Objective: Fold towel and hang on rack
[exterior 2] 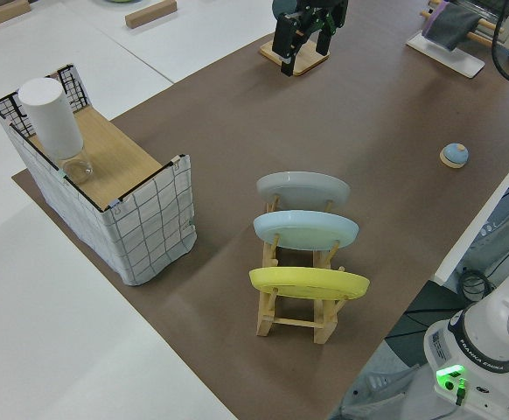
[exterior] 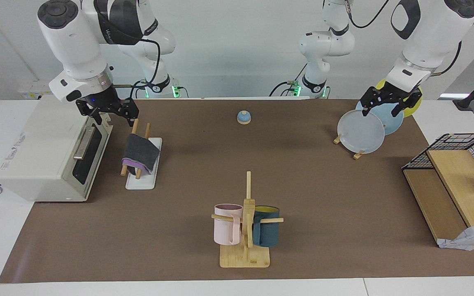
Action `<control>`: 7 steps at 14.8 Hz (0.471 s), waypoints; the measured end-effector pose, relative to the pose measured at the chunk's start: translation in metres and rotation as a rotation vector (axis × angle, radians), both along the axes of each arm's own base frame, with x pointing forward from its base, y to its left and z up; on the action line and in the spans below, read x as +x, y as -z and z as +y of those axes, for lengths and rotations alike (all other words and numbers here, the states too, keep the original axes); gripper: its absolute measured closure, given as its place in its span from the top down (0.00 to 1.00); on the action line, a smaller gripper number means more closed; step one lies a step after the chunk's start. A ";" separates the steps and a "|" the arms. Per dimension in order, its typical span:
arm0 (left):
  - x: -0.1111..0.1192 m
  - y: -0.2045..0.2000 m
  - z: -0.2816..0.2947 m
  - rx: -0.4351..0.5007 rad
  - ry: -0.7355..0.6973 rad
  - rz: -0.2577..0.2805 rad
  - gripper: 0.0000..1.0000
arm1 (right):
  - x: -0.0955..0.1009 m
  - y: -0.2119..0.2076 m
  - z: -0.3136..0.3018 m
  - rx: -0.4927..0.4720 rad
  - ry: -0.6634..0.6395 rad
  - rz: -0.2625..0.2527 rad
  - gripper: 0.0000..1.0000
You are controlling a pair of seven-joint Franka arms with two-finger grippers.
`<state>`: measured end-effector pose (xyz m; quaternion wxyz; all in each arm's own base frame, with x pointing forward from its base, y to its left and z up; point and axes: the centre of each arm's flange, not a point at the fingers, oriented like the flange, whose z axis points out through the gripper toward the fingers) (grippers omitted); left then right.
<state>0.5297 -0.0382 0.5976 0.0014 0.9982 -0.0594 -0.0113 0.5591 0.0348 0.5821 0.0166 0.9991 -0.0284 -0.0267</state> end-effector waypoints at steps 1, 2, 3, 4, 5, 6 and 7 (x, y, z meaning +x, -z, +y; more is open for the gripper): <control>0.000 0.000 0.000 0.000 0.000 0.000 1.00 | 0.000 0.000 0.001 0.017 0.002 0.001 1.00; 0.000 0.000 0.000 0.000 0.000 0.000 1.00 | 0.000 0.000 0.002 0.023 0.003 0.001 1.00; 0.000 0.000 0.000 0.000 0.000 0.000 1.00 | 0.000 -0.001 0.003 0.023 0.002 0.000 1.00; 0.000 0.000 0.000 0.000 0.000 0.000 1.00 | 0.000 -0.001 0.003 0.023 0.001 0.000 1.00; 0.000 0.000 0.000 0.000 0.000 0.000 1.00 | 0.000 -0.001 0.004 0.024 -0.001 -0.001 1.00; 0.000 0.000 0.000 0.000 0.000 0.000 1.00 | 0.000 -0.002 0.005 0.024 -0.002 -0.002 1.00; 0.000 0.000 0.000 0.000 0.000 0.000 1.00 | -0.001 -0.002 0.005 0.024 -0.002 -0.002 1.00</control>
